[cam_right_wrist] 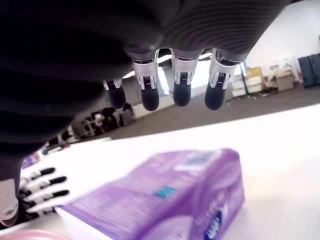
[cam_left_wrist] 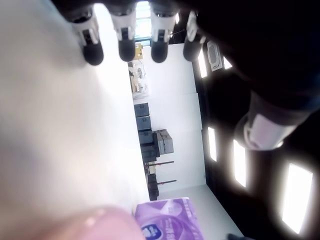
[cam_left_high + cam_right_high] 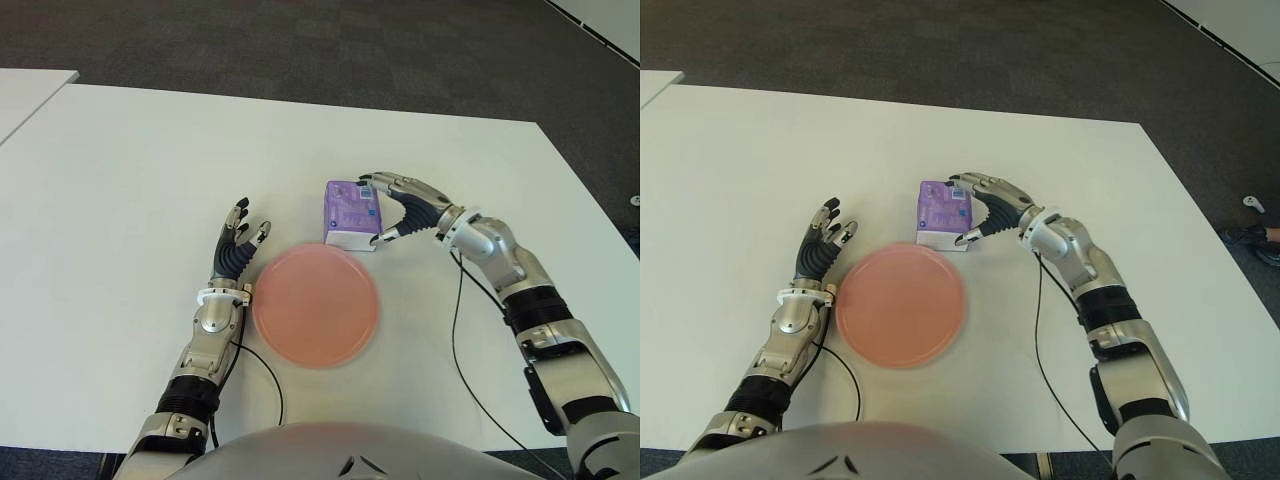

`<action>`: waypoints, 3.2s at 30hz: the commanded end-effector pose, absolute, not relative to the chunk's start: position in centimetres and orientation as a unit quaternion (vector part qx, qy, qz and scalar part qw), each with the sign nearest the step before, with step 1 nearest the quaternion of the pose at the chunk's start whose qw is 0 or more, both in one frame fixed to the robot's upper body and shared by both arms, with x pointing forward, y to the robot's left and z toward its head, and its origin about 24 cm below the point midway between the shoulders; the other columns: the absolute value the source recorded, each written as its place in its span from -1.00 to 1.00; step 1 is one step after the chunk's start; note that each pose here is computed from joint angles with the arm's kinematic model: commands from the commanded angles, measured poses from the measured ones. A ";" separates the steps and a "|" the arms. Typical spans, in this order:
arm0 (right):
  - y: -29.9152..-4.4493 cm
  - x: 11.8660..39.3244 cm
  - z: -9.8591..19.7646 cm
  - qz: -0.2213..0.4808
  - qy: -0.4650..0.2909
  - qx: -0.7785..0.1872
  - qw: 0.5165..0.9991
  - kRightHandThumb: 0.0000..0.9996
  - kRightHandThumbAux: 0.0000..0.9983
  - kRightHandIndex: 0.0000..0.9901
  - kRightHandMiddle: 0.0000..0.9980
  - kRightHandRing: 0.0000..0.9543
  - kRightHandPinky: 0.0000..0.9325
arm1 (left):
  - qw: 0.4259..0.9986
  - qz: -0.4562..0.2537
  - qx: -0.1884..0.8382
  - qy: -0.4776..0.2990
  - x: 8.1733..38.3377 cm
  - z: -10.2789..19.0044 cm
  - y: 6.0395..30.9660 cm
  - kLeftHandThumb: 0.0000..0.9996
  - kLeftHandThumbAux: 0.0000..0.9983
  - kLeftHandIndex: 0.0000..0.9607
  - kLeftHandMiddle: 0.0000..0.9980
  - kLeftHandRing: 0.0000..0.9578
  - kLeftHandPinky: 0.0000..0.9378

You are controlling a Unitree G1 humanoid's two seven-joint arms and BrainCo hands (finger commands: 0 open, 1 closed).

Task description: Put the tissue paper into the plate.

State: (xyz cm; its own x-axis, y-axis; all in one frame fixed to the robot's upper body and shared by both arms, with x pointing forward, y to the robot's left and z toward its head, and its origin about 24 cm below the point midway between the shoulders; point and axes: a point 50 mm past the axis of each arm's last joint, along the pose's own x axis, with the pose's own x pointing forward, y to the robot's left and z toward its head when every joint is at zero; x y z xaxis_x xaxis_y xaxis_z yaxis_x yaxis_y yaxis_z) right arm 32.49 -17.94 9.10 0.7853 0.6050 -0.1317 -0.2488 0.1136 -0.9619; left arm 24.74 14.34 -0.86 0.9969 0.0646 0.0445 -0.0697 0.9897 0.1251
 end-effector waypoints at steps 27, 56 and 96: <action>-15.3 34.0 5.1 0.291 -0.150 -0.664 0.672 -0.73 0.04 -0.99 -0.91 -1.00 -1.00 | 0.996 0.033 0.071 0.035 23.2 -2.8 14.5 -0.94 0.03 -1.00 -1.00 -1.00 -0.98; -16.1 33.7 4.9 0.301 -0.135 -0.650 0.684 -0.71 0.02 -1.00 -0.88 -0.97 -1.00 | 0.996 0.038 0.070 0.040 22.8 -2.8 14.6 -0.94 0.05 -1.00 -1.00 -1.00 -0.98; -16.6 31.6 -1.6 0.261 -0.158 -0.770 0.560 -0.68 0.04 -1.00 -0.82 -0.89 -1.00 | 0.996 0.049 0.069 0.040 22.1 -2.8 14.6 -0.93 0.13 -1.00 -1.00 -1.00 -0.94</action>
State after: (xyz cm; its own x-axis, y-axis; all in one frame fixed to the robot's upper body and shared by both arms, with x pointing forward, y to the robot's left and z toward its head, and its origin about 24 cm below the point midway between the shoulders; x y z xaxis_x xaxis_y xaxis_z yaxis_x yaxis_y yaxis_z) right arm 34.19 -14.67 2.72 0.8093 0.5873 -0.0079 0.1064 -0.1598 -0.9814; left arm 23.37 14.54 -1.20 0.9957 0.0902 0.0202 -0.0921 0.9879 0.1249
